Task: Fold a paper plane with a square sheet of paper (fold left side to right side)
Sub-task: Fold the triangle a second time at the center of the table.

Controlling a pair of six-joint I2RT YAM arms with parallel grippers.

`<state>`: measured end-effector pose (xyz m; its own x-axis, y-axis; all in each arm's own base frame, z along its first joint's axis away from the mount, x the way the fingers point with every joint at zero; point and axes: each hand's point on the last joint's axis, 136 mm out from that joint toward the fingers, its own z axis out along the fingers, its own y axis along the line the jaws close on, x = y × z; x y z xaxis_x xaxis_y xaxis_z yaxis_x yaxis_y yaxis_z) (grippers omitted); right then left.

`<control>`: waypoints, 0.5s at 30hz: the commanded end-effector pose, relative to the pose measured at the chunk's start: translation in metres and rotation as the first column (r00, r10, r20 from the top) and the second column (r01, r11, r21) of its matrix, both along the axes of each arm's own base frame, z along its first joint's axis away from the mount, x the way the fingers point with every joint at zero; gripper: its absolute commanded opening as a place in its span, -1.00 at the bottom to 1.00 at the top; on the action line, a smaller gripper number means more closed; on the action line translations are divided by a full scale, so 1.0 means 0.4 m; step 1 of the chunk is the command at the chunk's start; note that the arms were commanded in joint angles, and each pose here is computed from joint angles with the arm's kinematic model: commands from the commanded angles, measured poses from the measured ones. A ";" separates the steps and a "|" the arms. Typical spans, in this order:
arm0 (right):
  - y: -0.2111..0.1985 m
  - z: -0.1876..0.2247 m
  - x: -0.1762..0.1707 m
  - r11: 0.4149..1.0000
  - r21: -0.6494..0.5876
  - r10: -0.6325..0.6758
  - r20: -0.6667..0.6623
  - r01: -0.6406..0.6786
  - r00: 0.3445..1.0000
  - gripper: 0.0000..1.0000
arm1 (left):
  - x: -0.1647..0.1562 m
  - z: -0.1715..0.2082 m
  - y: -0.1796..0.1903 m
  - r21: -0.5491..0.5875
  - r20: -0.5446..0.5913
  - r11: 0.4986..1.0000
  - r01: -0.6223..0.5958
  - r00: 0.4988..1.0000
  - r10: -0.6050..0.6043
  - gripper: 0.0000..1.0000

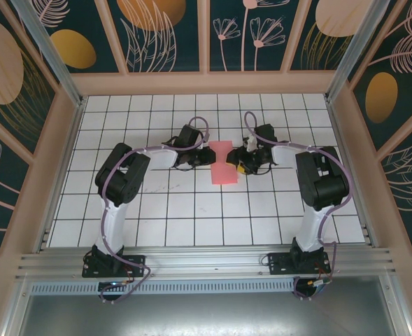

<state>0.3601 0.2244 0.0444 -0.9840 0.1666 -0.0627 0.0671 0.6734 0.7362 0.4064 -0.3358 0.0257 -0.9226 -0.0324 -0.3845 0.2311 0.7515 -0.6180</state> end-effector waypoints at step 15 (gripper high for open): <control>0.028 0.071 0.078 0.996 0.090 0.015 0.026 -0.018 1.000 0.04 | -0.165 0.285 0.021 0.069 0.406 0.995 0.076 0.909 -0.098 0.09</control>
